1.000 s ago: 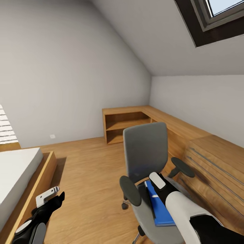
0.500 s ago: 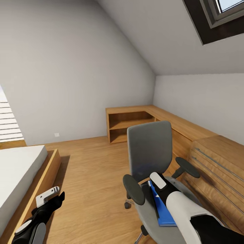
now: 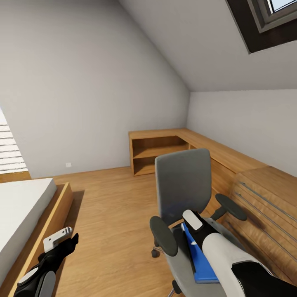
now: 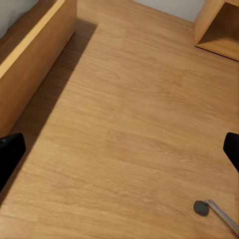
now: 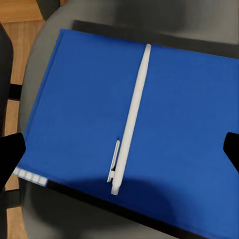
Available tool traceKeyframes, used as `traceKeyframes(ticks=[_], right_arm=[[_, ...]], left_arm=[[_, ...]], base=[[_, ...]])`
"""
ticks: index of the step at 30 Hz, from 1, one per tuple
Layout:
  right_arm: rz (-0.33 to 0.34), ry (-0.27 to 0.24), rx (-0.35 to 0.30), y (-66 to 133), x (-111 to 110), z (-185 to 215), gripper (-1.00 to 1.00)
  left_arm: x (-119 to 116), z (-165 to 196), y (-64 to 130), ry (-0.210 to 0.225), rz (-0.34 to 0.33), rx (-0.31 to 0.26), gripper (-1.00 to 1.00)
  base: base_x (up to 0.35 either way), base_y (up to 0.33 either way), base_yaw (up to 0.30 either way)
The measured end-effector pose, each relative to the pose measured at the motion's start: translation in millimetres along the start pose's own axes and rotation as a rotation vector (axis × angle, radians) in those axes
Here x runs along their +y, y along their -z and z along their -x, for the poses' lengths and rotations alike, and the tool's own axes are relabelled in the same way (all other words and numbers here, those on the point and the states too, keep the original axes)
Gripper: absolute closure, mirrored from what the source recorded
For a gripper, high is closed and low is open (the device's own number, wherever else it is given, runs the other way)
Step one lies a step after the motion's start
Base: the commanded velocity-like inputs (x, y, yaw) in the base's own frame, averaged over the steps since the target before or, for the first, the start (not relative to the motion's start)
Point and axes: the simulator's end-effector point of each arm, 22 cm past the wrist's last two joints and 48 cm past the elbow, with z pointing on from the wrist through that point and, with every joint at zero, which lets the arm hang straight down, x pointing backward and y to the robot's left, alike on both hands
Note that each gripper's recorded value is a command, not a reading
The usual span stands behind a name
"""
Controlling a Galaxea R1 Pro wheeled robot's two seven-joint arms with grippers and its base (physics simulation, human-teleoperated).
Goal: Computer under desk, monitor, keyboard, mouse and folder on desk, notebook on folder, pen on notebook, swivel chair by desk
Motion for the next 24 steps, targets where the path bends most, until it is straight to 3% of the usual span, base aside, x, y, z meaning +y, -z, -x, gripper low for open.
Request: traceKeyframes(ticks=[7,16,24], right_arm=[[-0.001,0.000,-0.002,-0.4,0,1,-1.00],[0.000,-0.001,-0.003,-0.4,0,1,-1.00],[-0.003,-0.001,-0.003,-12.5,-5,-7,-1.00]], left_arm=[[0,0,0.1,0.000,-0.001,0.000,-1.00],[-1,0,0.0,0.000,-0.003,0.001,-1.00],[2,-14,-6.3,0.002,-0.003,0.000,-1.00]], base=[[0.172,0.000,0.000],[0.020,0.000,0.000],[0.000,0.000,0.000]])
